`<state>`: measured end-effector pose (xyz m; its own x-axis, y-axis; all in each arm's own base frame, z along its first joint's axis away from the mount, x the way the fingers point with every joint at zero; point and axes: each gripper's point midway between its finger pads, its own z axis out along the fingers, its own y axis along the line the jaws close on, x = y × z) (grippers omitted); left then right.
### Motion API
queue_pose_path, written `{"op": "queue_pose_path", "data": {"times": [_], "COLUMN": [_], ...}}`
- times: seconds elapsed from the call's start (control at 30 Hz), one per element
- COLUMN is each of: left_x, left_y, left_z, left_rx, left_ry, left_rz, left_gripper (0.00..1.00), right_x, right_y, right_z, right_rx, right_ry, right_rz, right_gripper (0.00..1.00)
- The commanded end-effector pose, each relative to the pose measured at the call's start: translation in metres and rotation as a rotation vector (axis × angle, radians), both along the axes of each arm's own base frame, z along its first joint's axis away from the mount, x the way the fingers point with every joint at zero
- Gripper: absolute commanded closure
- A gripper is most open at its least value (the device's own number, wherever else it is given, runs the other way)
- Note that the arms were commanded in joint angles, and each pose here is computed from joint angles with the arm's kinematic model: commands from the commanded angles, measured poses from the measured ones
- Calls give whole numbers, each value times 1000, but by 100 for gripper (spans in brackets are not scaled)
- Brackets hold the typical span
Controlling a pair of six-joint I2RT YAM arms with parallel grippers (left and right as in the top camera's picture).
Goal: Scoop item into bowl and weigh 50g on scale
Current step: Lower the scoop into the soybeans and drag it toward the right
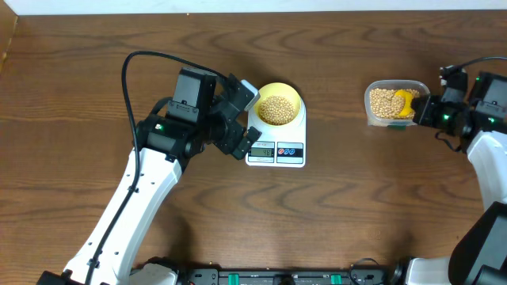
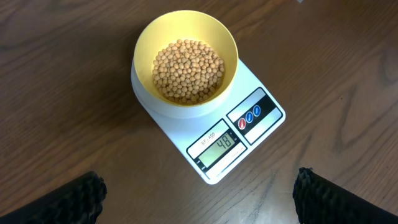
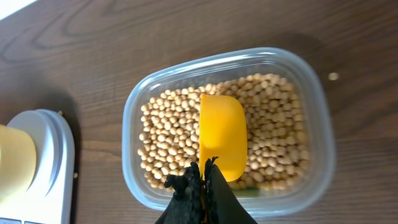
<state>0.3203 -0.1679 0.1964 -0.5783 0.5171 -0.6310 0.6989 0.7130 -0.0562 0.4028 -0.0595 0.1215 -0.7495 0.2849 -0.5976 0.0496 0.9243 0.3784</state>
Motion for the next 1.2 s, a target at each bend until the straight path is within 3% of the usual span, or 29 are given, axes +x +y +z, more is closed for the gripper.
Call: {"op": "queue_pose_path", "data": {"times": [0.0, 0.63, 1.17], "left_x": [-3, -3, -3], "left_y": [0, 0, 0], "left_z": [3, 3, 3], "left_rx": [-16, -16, -16], "left_ry": [1, 1, 1], "left_rz": [3, 3, 3], "left_gripper": [2, 2, 2], "right_x": [-2, -5, 3], "right_y": [-6, -3, 33], "right_z": [21, 40, 66], "right_rx": [13, 85, 305], "right_ry": [-51, -87, -142], "right_rz": [-23, -47, 19], "right_gripper": [99, 99, 99]}}
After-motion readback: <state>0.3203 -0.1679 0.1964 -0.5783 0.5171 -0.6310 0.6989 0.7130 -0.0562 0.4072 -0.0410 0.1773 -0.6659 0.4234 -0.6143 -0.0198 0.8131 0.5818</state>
